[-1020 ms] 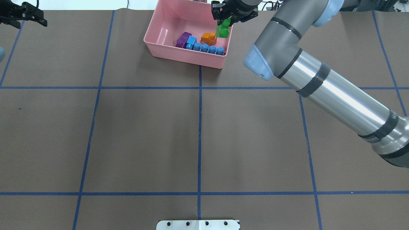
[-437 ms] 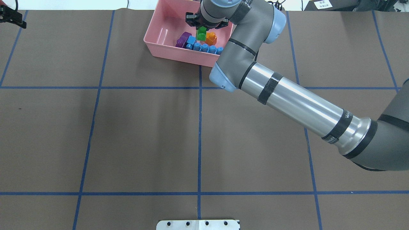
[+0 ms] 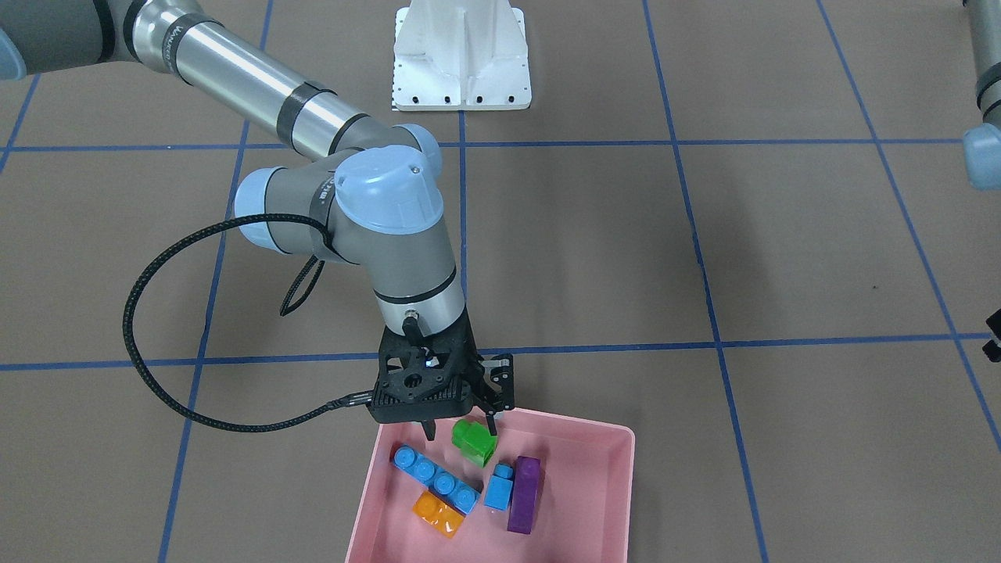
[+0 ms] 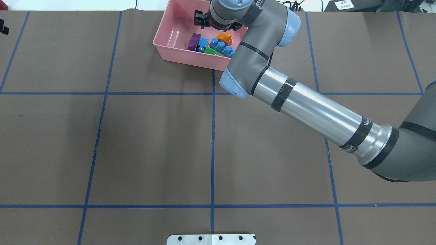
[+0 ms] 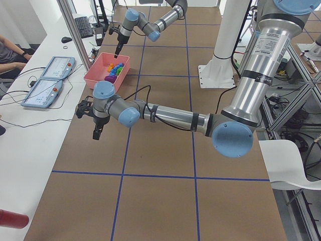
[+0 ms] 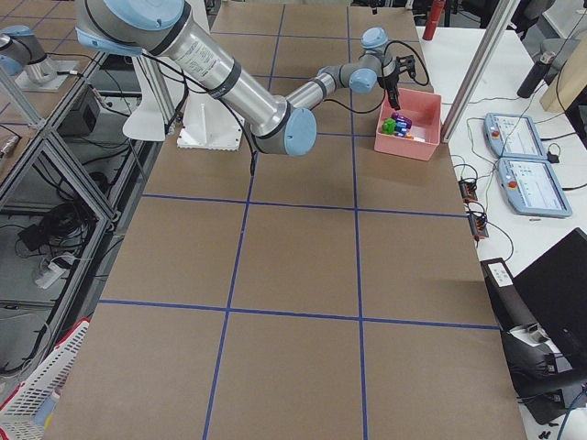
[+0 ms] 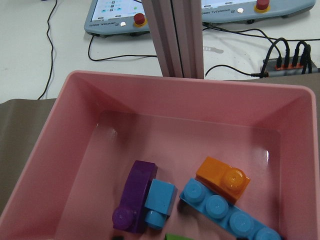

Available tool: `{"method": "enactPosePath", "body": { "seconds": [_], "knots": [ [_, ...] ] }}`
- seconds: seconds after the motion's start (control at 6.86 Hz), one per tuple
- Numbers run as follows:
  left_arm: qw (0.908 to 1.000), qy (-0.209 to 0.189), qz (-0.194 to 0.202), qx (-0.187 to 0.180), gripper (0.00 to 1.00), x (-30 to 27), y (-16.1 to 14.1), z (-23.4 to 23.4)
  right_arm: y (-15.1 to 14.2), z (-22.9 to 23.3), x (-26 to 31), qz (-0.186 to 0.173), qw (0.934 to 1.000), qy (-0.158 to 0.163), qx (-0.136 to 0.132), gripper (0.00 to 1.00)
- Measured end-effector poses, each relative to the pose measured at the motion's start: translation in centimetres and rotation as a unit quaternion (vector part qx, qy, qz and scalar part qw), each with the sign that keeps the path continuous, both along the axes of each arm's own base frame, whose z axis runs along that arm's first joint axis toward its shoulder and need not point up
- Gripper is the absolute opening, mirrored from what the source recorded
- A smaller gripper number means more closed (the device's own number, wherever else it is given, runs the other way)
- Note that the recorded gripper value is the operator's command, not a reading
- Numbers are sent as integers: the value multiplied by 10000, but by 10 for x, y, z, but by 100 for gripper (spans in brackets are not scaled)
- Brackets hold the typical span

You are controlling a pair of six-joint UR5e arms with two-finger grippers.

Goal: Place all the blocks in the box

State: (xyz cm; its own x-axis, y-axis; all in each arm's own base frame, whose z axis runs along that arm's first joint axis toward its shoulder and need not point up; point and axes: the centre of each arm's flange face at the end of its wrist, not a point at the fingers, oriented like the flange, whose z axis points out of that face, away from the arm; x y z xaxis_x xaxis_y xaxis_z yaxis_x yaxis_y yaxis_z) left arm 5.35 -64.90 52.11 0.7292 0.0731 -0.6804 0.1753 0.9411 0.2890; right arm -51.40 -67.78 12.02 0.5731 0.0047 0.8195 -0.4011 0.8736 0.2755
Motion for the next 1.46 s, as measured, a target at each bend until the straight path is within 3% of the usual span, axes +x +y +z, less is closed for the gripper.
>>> {"method": "enactPosePath", "body": {
  "seconds": [0.29,0.44,0.73,1.02,1.17,1.31,1.46],
  "knots": [
    [9997,-166,160,80,100,-19,18,26,-13,-4,39,-284,9992,-181,-194,100],
    [9990,-278,308,135,100,-30,33,44,-13,11,72,-528,9980,-122,-326,100],
    [9956,-579,725,143,100,-58,56,77,8,74,140,-1087,9915,643,-322,100],
    [9879,-881,1274,38,100,-91,68,88,30,160,212,-1770,9705,1613,-263,100],
    [9837,-949,1526,-39,100,-100,74,89,34,209,255,-2103,9580,1938,-200,100],
    [9796,-970,1752,-160,100,-104,81,85,35,263,303,-2488,9447,2134,-134,100],
    [9770,-946,1887,-287,100,-106,90,76,38,319,356,-2877,9340,2117,-107,100]
  ]
}}
